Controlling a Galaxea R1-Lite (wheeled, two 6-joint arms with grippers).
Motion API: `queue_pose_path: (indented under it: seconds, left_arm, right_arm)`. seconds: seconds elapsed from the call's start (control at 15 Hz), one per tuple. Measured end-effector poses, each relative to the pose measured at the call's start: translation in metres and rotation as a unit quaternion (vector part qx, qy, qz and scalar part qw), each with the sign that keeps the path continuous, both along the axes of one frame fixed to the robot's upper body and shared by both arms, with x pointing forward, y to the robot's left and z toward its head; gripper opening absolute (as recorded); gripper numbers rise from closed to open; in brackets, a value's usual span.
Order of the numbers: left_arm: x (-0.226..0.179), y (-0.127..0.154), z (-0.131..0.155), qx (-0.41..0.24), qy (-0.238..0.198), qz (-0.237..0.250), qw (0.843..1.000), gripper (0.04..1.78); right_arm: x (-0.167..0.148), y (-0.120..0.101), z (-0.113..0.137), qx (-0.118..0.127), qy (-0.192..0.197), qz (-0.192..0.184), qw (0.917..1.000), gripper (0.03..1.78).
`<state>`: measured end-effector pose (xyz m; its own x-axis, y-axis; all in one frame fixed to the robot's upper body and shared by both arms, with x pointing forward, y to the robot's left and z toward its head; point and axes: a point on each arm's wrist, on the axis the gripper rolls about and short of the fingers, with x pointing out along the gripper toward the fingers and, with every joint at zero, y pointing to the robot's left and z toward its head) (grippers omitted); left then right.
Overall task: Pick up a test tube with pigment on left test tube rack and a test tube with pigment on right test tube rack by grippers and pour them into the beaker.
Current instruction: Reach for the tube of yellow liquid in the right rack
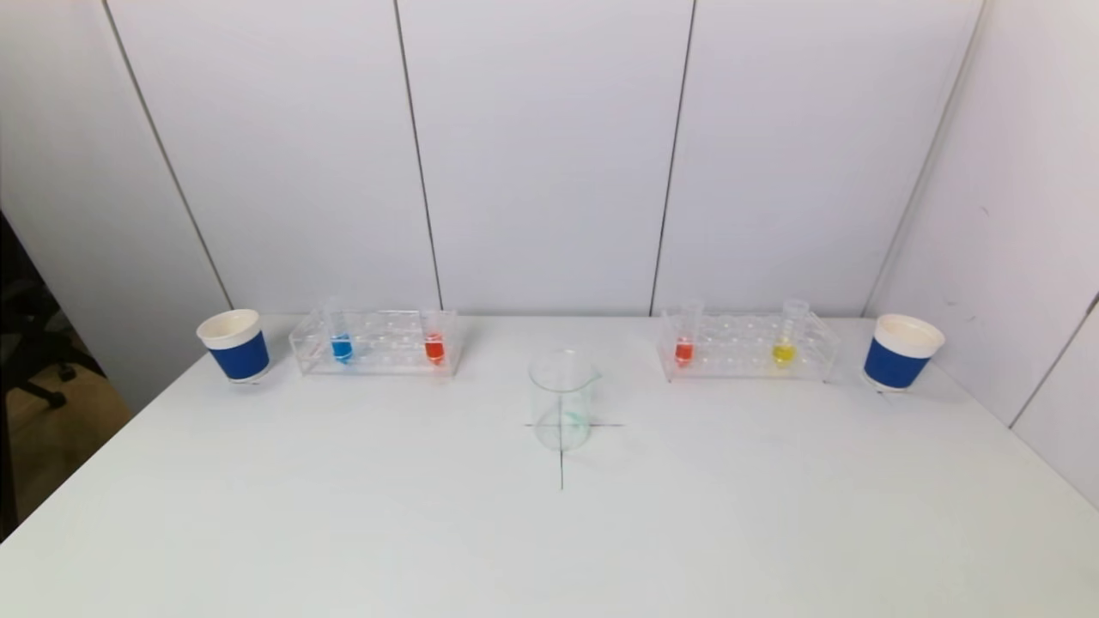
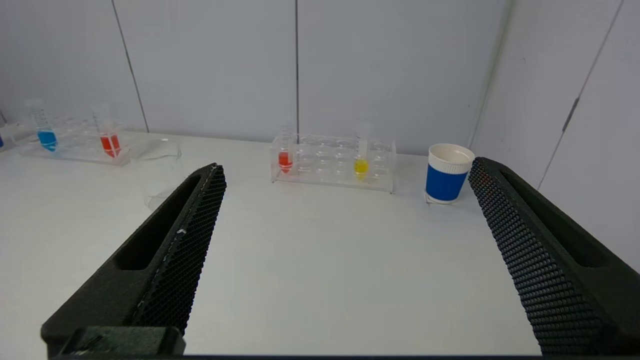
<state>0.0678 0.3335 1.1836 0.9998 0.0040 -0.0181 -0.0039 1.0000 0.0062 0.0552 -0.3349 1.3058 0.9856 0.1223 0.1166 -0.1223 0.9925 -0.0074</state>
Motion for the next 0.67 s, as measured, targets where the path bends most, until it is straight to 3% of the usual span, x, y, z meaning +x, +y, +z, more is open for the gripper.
queue_pose_path:
  seconds: [0.33,0.67]
  left_arm:
    - [0.000,0.000,0.000,0.000,0.000,0.000,1.000,1.76]
    - [0.000,0.000,0.000,0.000,0.000,0.000,1.000,1.76]
  right_arm:
    - [0.054,0.002,0.040,-0.002,0.045,0.019,0.9988,1.77]
    - [0.132,0.005,0.042,-0.003,0.091,0.020,0.9956,1.77]
